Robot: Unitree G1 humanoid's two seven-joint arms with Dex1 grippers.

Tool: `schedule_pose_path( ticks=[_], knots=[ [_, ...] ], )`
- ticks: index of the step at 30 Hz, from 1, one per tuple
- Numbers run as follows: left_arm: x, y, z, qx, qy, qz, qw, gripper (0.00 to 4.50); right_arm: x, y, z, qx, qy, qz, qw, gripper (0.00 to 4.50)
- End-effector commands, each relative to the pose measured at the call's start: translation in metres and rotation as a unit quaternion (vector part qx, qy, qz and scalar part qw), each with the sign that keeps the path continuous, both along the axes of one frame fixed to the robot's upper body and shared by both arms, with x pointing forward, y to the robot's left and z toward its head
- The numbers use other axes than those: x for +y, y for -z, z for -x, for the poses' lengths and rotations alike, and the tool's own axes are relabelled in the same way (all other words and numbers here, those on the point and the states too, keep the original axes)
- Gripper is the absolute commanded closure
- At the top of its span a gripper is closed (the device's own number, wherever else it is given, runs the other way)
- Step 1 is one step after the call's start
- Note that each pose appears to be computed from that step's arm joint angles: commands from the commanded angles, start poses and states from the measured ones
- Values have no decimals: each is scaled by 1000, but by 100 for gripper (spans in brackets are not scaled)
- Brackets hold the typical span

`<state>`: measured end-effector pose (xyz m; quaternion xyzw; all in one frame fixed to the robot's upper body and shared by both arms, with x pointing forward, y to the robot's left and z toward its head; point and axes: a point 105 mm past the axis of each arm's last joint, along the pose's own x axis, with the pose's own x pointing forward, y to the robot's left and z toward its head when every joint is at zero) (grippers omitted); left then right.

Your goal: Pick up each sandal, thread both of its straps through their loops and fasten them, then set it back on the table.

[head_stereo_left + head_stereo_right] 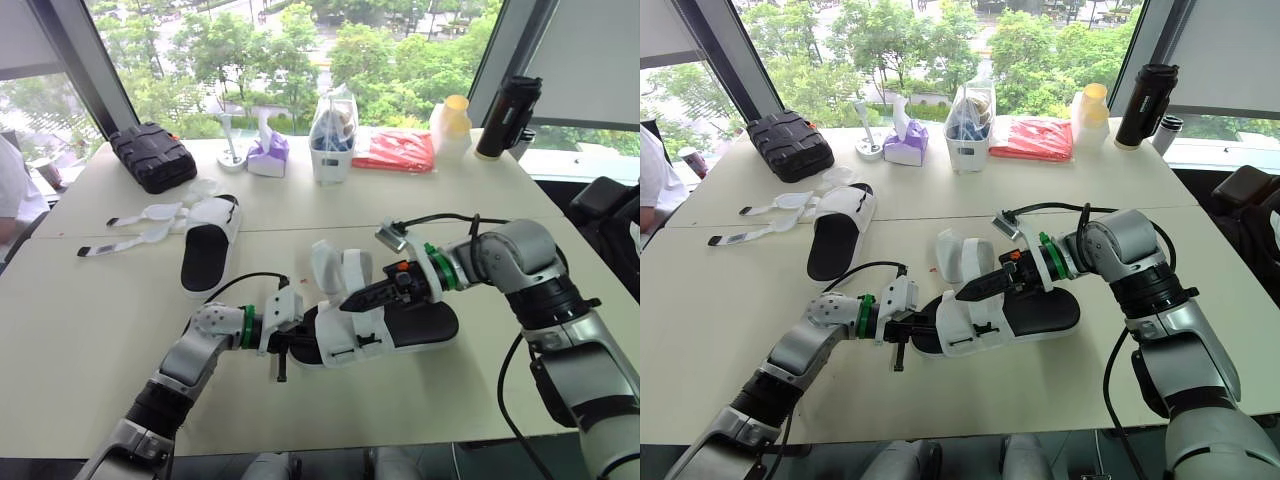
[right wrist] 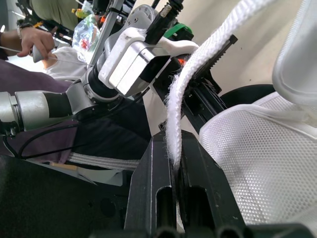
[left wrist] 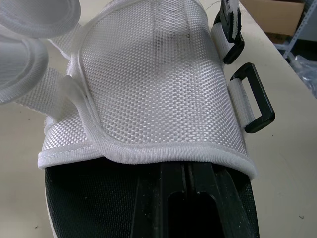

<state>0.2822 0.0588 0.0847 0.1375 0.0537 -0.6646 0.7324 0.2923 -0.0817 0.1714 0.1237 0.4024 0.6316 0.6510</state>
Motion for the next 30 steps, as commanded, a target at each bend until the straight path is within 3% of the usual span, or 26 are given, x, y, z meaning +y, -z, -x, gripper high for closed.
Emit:
schedule_pose_path(
  ticks=[1,14,25,30],
  knots=[
    [1,11,2,12,-6,-16,1000,450,-1,-5,0,-9,-3,-5,1000,444],
    [2,10,1,8,-7,-19,1000,450,-10,23,-7,4,11,34,999,444],
    [2,10,2,10,-4,-20,1000,450,-24,45,-16,-68,5,85,994,444],
    [2,12,3,14,-3,-20,1000,450,-27,39,-14,-95,-9,80,992,444]
  ],
)
